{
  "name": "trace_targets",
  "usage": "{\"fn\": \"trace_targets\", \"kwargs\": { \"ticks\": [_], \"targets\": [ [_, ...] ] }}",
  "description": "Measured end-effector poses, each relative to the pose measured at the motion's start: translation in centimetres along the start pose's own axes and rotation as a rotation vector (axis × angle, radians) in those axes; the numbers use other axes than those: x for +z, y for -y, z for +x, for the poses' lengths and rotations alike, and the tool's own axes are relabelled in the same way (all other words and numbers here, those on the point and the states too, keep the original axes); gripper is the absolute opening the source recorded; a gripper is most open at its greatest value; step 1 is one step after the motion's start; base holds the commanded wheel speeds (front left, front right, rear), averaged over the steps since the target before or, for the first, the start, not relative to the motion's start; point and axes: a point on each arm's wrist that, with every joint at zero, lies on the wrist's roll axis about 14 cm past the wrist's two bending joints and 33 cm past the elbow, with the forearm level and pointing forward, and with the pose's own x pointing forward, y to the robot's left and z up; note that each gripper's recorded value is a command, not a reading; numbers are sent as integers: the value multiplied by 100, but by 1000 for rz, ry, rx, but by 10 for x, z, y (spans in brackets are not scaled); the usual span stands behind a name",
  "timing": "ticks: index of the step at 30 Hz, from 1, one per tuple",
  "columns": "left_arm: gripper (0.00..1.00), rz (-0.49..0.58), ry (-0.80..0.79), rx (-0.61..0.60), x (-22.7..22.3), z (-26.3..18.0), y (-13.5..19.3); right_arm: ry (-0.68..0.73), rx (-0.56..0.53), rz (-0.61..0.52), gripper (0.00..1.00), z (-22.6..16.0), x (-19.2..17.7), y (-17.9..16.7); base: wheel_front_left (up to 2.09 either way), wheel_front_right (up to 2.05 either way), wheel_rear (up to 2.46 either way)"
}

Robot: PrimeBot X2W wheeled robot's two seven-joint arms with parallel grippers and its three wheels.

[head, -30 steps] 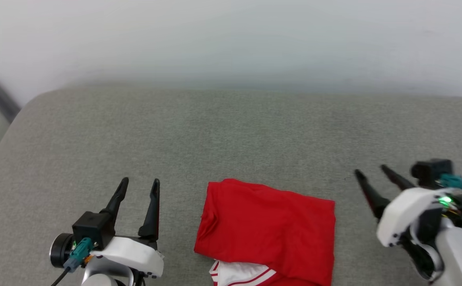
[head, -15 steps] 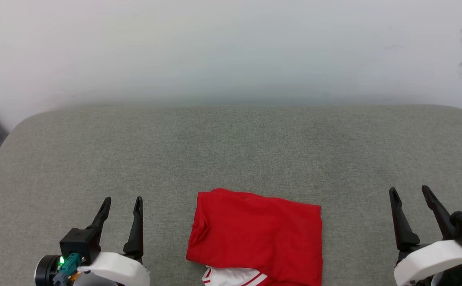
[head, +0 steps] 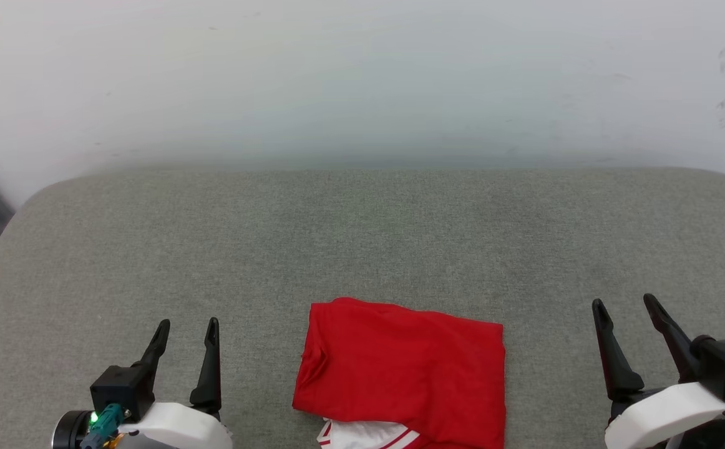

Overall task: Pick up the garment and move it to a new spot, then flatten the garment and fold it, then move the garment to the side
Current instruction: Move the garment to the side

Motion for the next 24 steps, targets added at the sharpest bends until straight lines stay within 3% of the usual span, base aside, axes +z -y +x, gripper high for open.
{"fn": "trace_targets", "kwargs": {
  "ticks": [6,15,20,24],
  "targets": [
    [100,-4,1,10,0,1,-2,-81,-64,64,100,-5,-17,22,0,0,0],
    [100,-17,31,37,8,5,-7,-518,-235,388,100,-37,-113,78,0,0,0],
    [100,-19,49,57,13,3,-13,-714,-169,583,100,-38,-141,55,0,0,0],
    [100,-24,56,77,14,4,-18,-835,-42,713,100,-28,-153,14,0,0,0]
  ]
}}
